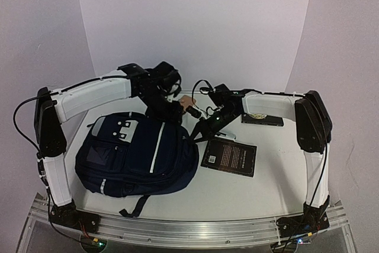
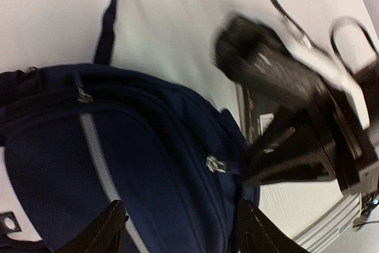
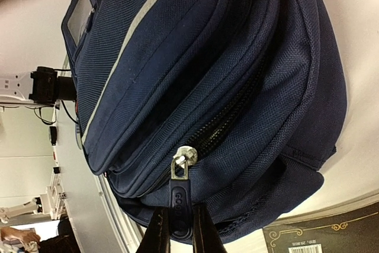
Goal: Pack the student bag
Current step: Unzip the student bag at the center of the board.
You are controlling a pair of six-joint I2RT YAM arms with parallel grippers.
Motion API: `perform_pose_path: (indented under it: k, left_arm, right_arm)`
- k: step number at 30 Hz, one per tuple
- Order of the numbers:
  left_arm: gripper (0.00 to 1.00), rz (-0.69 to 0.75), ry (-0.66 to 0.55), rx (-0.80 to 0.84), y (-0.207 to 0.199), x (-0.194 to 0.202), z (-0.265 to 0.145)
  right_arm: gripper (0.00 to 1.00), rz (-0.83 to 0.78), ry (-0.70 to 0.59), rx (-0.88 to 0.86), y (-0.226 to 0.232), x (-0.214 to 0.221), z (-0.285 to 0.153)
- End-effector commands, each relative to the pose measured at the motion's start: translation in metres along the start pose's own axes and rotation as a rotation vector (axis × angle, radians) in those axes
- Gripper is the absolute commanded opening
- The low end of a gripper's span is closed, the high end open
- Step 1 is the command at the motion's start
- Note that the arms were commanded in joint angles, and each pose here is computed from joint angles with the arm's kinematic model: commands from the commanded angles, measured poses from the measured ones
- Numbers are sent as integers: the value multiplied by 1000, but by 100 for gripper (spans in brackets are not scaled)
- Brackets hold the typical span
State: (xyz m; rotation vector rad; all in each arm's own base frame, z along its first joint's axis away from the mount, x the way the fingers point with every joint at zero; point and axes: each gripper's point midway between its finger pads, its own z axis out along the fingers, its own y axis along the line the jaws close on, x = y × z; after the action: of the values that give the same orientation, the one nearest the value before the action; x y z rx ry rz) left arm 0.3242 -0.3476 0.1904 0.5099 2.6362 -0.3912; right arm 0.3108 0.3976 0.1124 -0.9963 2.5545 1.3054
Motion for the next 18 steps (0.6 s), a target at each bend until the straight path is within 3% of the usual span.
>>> perform_pose_path:
  k: [1, 6, 18]
  left_arm:
    - [63, -53, 81, -132, -13, 46, 4]
    - [60, -63, 158, -234, -18, 76, 14]
    - [57, -79, 245, -402, -4, 93, 40]
  right_arm:
    - [0, -14, -43, -57, 12, -18, -5]
    - [0, -15, -47, -61, 12, -19, -5]
    - [0, -8, -60, -77, 16, -22, -6]
